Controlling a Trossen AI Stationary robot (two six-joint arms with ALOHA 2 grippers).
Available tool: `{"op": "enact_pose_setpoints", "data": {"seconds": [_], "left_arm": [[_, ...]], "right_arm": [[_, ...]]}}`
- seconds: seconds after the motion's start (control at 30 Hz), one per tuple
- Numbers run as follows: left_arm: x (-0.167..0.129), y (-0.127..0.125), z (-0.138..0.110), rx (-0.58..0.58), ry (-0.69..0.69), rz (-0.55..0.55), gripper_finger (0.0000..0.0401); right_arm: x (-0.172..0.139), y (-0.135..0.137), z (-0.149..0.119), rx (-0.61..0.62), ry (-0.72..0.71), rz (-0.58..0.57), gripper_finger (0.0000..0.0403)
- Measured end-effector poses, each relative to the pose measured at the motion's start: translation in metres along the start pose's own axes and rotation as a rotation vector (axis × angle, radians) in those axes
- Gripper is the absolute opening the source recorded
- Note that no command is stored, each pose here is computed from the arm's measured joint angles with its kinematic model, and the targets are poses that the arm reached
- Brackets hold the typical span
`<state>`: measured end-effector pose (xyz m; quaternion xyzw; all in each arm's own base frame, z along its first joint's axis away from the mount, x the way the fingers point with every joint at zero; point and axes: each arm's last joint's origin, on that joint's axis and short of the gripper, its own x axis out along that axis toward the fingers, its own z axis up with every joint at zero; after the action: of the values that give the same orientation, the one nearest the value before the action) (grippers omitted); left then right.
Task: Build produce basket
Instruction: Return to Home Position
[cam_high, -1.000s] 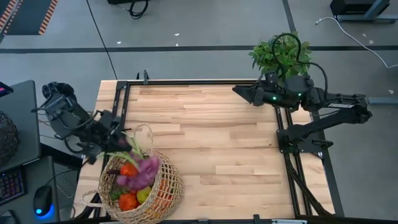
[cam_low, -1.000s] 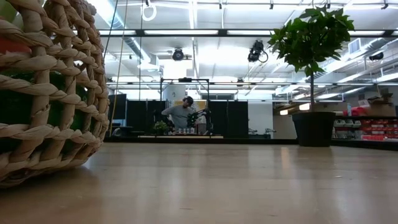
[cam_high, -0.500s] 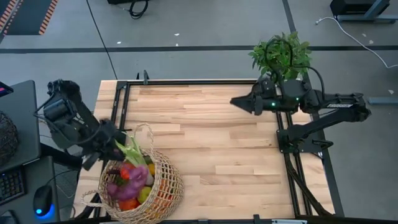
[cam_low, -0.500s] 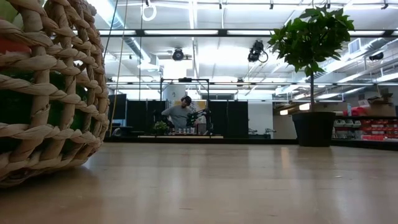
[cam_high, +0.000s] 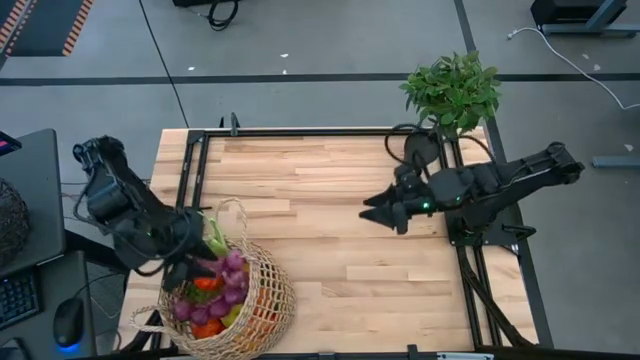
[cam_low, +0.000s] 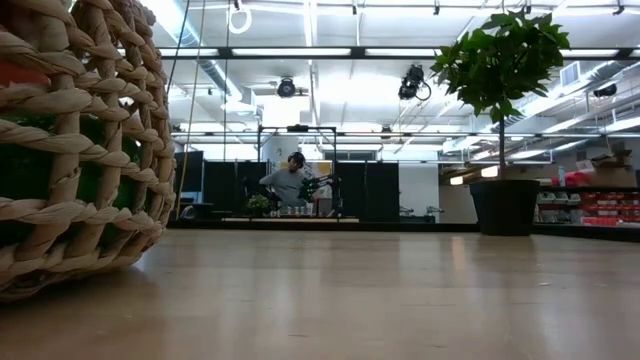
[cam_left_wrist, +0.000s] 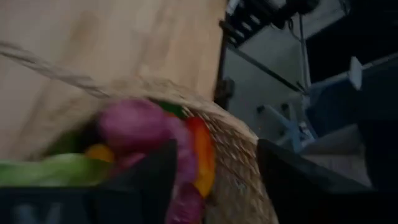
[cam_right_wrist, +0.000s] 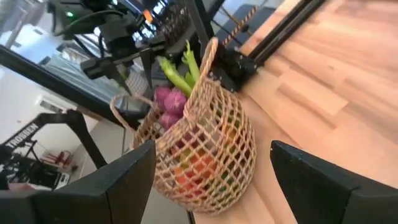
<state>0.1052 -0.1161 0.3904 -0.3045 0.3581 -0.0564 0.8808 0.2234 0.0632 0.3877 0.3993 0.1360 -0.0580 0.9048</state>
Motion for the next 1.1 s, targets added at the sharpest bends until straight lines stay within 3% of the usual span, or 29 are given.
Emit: {"op": "enact_pose_setpoints", "data": {"seconds": [0.17, 0.33, 0.43, 0.53, 0.67, 0.87, 1.0, 1.1], "left_arm": [[0.005, -0.013, 0.002, -0.029, 0.013, -0.107, 0.0286], [0.003, -0.026, 0.024, 0.078, -0.225, -0.213, 0.0303], [0.004, -0.022, 0.041, 0.215, -0.378, -0.131, 0.0297], [0.006, -0.010, 0.056, 0.330, -0.481, 0.027, 0.0288], [0.006, 0.006, 0.081, 0.322, -0.617, 0.201, 0.0277], [-0.008, 0.041, 0.118, 0.270, -0.737, 0.322, 0.0231], [-0.031, 0.067, 0.130, 0.216, -0.786, 0.334, 0.0165], [-0.042, 0.081, 0.131, 0.224, -0.747, 0.322, 0.0108]], "right_arm": [[0.010, 0.004, -0.013, 0.014, 0.029, -0.016, 0.0318], [0.012, 0.005, -0.017, -0.001, -0.003, -0.055, 0.0318], [0.012, 0.003, -0.013, -0.065, -0.071, -0.108, 0.0318], [0.013, -0.004, -0.005, -0.201, -0.163, -0.209, 0.0318], [0.014, -0.012, 0.009, -0.240, -0.231, -0.267, 0.0318], [0.000, -0.019, 0.035, -0.168, -0.324, -0.236, 0.0316], [-0.016, -0.028, 0.050, -0.153, -0.383, -0.267, 0.0304], [-0.027, -0.033, 0.056, -0.196, -0.386, -0.289, 0.0283]]}}
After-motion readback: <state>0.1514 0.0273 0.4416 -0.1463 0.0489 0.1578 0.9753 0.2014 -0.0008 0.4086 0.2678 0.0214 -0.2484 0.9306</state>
